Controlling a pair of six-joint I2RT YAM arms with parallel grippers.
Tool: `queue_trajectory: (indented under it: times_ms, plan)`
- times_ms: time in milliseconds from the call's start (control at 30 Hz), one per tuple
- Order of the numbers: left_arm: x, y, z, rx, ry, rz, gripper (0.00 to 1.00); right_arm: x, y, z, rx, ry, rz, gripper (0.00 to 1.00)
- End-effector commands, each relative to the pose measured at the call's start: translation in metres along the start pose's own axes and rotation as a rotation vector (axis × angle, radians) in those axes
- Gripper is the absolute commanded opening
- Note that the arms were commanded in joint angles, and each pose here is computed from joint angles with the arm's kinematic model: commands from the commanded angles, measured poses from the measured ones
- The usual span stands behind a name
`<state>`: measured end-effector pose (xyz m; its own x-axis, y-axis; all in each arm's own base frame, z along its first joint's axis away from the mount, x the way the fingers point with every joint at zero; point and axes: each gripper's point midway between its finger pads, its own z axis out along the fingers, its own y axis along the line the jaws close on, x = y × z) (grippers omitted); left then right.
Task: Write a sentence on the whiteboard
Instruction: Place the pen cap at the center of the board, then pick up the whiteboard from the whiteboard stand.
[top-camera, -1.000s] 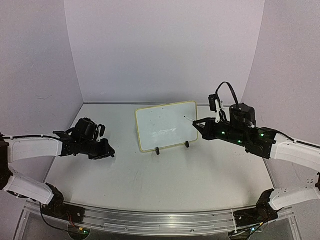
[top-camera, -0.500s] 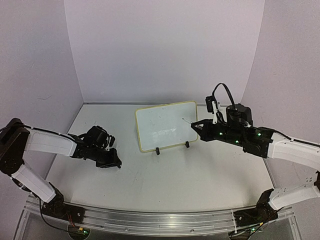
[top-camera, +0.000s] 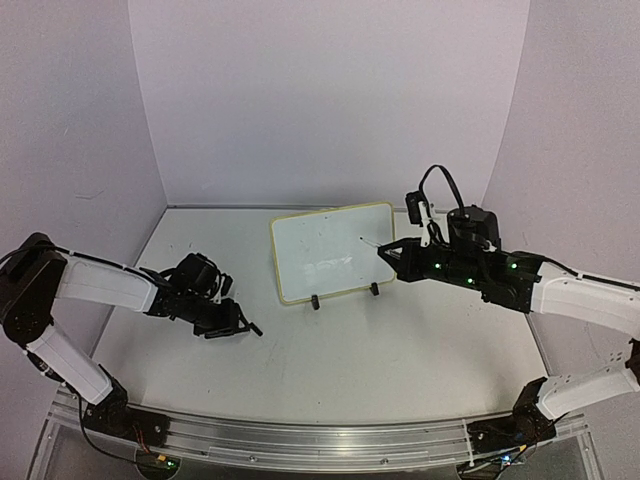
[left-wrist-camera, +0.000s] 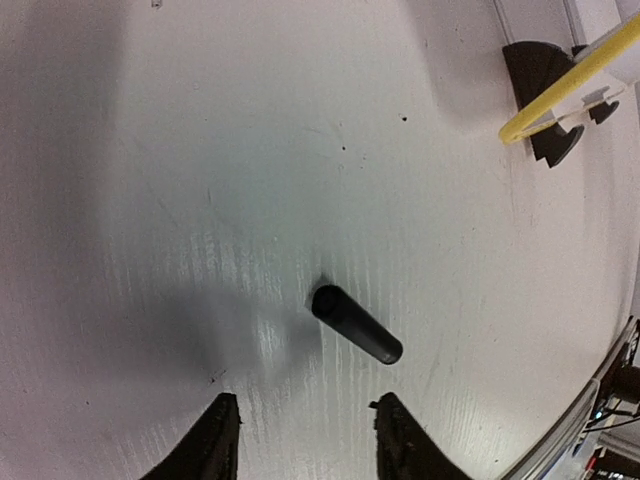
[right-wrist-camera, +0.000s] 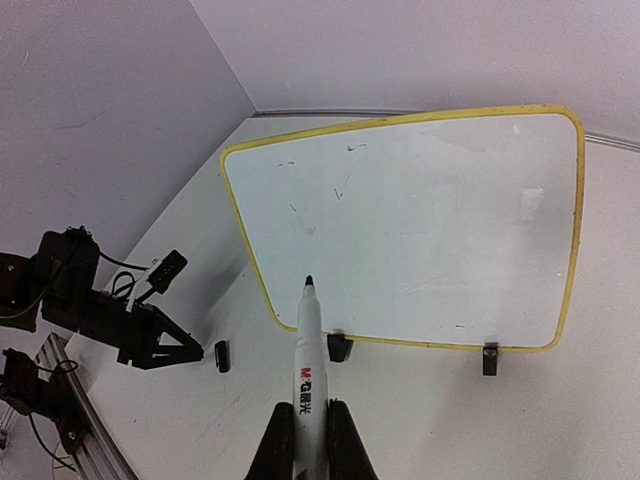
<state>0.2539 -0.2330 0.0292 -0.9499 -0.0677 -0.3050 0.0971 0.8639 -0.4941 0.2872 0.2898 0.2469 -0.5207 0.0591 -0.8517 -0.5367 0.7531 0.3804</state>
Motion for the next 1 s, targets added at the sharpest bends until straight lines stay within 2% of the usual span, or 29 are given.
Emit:
queue_trajectory:
  times_ms: [0, 133, 267, 333, 433, 567, 667, 967]
  plan:
    - [-0.026, -0.022, -0.022, 0.022, -0.074, 0.046, 0.55, -0.023, 0.014, -0.010, -0.050, -0.059, -0.018, 0.00]
    - [-0.042, -0.033, -0.041, 0.009, -0.085, 0.114, 0.67, -0.026, 0.023, -0.012, -0.092, -0.056, -0.029, 0.00]
    - [-0.066, -0.059, -0.060, 0.081, -0.083, 0.236, 0.71, -0.031, 0.028, -0.013, -0.112, -0.061, -0.028, 0.00]
    - [-0.074, -0.075, -0.066, 0.148, -0.067, 0.300, 0.72, -0.032, 0.030, -0.013, -0.120, -0.061, -0.031, 0.00]
    - [-0.099, -0.098, -0.081, 0.261, -0.103, 0.402, 0.73, -0.032, 0.031, -0.011, -0.141, -0.047, -0.028, 0.00]
    - [-0.133, -0.115, -0.097, 0.435, -0.169, 0.434, 0.74, -0.030, 0.031, -0.007, -0.207, -0.009, -0.017, 0.00]
    - [-0.149, -0.132, -0.100, 0.502, -0.196, 0.500, 0.73, -0.030, 0.033, -0.007, -0.259, 0.007, -0.011, 0.00]
    - [-0.172, -0.137, -0.077, 0.499, -0.194, 0.611, 0.69, -0.033, 0.044, -0.005, -0.367, 0.023, -0.013, 0.00]
